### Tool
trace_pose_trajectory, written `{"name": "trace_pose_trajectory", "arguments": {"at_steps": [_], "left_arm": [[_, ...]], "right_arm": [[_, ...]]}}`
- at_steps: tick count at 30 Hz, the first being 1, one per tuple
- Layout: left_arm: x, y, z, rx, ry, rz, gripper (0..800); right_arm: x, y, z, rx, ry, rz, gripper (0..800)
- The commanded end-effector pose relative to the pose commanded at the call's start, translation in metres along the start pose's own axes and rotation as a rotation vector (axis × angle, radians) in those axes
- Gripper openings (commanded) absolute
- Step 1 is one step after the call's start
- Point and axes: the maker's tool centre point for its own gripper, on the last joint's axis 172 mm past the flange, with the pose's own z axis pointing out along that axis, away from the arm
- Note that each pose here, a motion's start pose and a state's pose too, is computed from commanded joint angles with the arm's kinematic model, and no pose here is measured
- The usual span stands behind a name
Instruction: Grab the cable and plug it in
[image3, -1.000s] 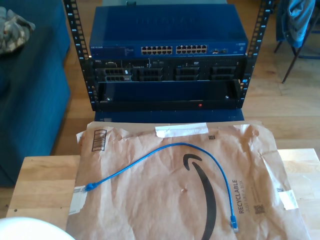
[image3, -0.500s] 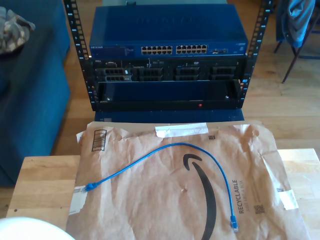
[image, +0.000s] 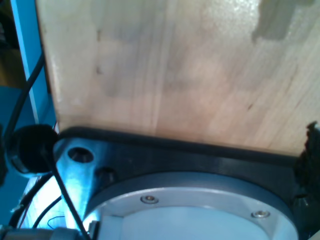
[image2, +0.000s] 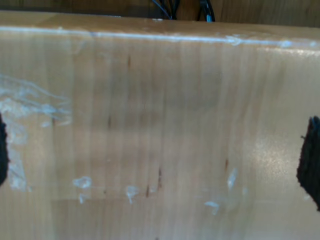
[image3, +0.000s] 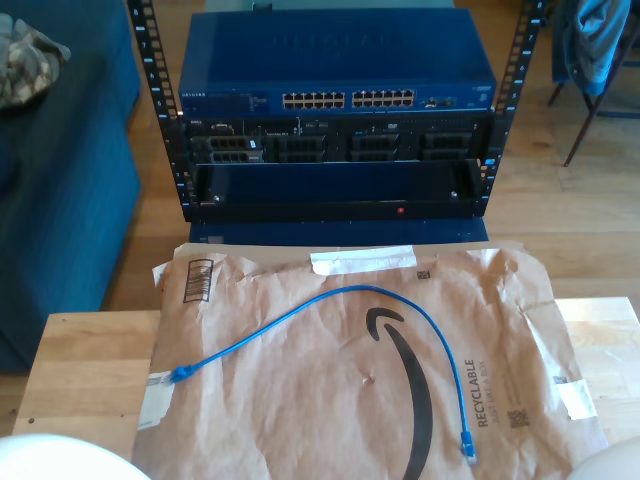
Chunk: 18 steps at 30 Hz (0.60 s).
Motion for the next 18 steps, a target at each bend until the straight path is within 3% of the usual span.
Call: {"name": "trace_pose_trajectory", "arguments": {"at_steps": [13, 18], "left_arm": [[0.002, -0.002, -0.007, 0.009, 0.008, -0.001, 799], [-0.003, -0.010, -0.045, 0.026, -0.011, -0.009, 800]], "right_arm": [[0.000, -0.001, 0.000, 0.012, -0.005, 0.017, 800], [0.007, -0.001, -0.007, 0.016, 0.030, 0.020, 800]]}}
